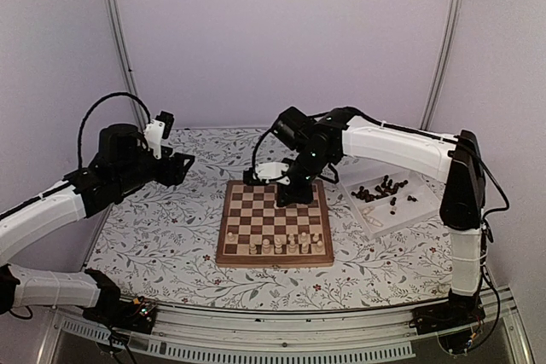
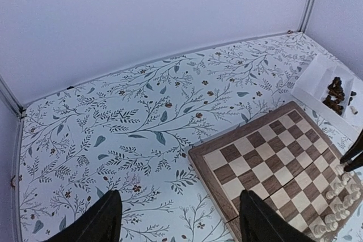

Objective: Set up the chess pieces on the board
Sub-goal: Place the chess piece on the chessboard.

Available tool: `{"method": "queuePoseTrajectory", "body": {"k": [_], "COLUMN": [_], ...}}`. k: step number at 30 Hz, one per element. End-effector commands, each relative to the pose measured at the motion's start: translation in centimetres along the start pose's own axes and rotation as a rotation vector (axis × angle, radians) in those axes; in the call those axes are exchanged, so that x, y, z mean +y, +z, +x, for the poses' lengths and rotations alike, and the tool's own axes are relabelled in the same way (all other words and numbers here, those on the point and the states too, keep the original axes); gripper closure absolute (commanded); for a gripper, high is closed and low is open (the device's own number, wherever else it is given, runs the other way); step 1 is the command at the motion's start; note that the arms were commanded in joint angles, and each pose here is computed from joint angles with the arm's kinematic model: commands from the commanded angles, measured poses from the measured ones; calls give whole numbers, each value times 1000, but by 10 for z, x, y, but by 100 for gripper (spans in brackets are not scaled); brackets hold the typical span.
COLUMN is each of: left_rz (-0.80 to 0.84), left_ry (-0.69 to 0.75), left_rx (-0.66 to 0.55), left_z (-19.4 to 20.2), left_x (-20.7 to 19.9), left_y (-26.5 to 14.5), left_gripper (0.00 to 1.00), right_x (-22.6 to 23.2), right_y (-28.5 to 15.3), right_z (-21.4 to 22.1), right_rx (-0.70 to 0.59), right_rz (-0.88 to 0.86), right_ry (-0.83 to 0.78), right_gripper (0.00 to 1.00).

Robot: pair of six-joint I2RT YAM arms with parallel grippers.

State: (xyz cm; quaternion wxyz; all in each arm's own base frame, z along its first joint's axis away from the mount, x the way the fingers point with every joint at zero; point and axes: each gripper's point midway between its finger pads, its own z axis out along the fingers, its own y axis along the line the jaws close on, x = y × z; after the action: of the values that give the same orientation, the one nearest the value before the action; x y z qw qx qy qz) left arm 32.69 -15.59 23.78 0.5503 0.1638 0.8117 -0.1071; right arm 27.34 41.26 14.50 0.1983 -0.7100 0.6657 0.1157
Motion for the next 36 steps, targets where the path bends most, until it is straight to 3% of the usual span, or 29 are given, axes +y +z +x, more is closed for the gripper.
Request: {"method": "queuePoseTrajectory", "body": {"k": [1, 18, 22, 26, 30, 36], "left_rz": [22, 25, 39, 81, 200, 500], "left_ry": [8, 11, 13, 15, 19, 10], "left_rx": [0, 12, 23, 49, 75, 114], "left_z": [-6, -3, 0, 6, 12, 13], "left_x": [0, 0, -2, -9, -30, -92], "left_y": [0, 1, 4, 8, 13, 14], "left_gripper": [28, 27, 27, 27, 30, 38], "right_x": [5, 19, 16, 12, 7, -8], "right_y": [19, 76, 82, 68, 29, -31], "right_z": [2, 19, 21, 7, -7, -3], "right_rx": [66, 176, 189, 140, 71, -48], "right_rz": [-29, -127, -111, -91, -63, -62], "right_ry": [-49, -54, -44, -16, -8, 58], "right_gripper": [99, 94, 81, 67, 63, 61]}}
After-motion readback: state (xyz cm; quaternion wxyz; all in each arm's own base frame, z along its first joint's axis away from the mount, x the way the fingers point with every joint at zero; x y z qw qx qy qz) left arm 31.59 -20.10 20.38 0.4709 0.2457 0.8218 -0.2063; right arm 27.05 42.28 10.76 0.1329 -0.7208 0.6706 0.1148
